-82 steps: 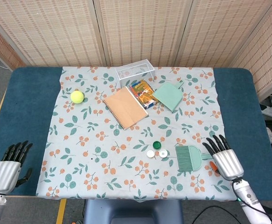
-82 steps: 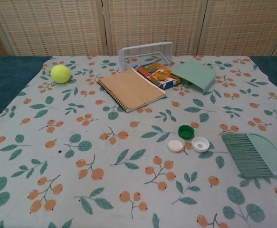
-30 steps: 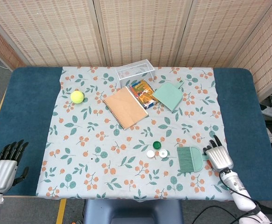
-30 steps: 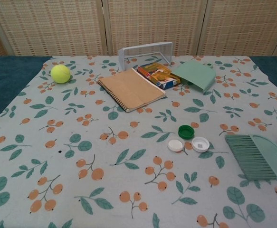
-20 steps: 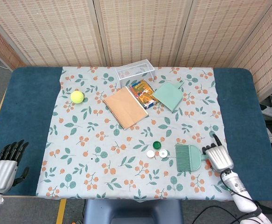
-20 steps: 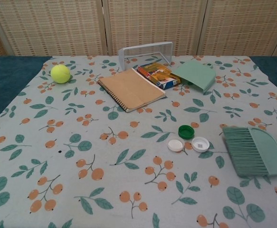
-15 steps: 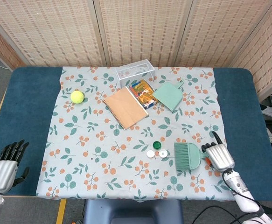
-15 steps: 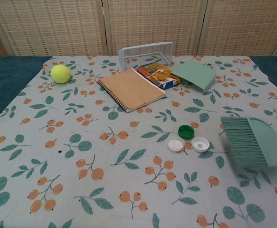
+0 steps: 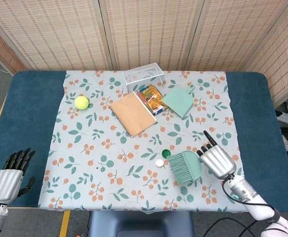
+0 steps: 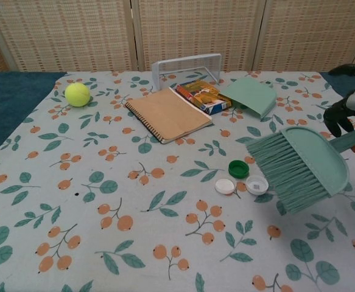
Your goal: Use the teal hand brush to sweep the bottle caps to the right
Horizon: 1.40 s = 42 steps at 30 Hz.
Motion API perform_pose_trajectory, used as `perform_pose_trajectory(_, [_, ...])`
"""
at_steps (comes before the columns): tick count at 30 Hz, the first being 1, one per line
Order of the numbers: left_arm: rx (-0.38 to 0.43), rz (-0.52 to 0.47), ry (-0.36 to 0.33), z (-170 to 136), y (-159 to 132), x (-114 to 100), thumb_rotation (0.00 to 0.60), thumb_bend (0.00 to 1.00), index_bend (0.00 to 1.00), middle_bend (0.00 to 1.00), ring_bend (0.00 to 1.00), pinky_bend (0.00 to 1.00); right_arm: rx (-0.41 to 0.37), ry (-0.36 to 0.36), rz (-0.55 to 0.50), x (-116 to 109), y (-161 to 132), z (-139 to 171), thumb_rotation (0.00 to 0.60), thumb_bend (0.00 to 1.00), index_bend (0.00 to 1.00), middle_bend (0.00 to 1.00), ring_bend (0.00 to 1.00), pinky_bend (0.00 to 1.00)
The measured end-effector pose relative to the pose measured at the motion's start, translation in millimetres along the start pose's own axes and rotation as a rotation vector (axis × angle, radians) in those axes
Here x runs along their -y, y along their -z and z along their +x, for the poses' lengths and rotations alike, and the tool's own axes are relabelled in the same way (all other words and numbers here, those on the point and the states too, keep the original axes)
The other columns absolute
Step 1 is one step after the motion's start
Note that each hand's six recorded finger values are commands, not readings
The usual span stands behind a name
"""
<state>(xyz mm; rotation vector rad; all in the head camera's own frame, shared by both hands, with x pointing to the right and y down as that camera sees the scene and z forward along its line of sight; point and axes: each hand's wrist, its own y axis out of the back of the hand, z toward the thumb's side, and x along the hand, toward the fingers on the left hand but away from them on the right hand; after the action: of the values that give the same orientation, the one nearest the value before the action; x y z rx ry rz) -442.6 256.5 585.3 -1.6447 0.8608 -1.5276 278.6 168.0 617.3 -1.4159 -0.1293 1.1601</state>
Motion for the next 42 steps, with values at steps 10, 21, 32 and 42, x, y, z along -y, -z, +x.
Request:
perform_pose_trajectory(10, [0.004, -0.019, -0.014, -4.5, 2.9, -6.9, 0.600, 0.41, 0.00, 0.00, 0.00, 0.10, -0.119, 0.025, 0.316, -48.5, -57.0, -47.0, 0.600, 0.52, 0.90, 0.84, 0.53, 0.00])
perform_pose_trajectory(21, [-0.004, -0.026, -0.018, -7.1, 6.9, -9.4, 0.600, 0.41, 0.00, 0.00, 0.00, 0.10, -0.147, -0.036, 0.429, -67.2, -125.3, -92.7, 0.600, 0.52, 0.90, 0.84, 0.53, 0.00])
perform_pose_trajectory(32, [-0.016, -0.017, -0.012, -4.4, 9.0, -6.3, 0.600, 0.41, 0.00, 0.00, 0.00, 0.10, -0.039, -0.142, 0.583, -49.8, -114.8, -108.8, 0.600, 0.52, 0.90, 0.84, 0.53, 0.00])
perform_pose_trajectory(42, [-0.021, -0.004, -0.008, -3.0, 9.7, -4.0, 0.600, 0.41, 0.00, 0.00, 0.00, 0.10, 0.017, -0.287, 0.707, -12.9, -89.0, -106.1, 0.600, 0.52, 0.90, 0.84, 0.53, 0.00])
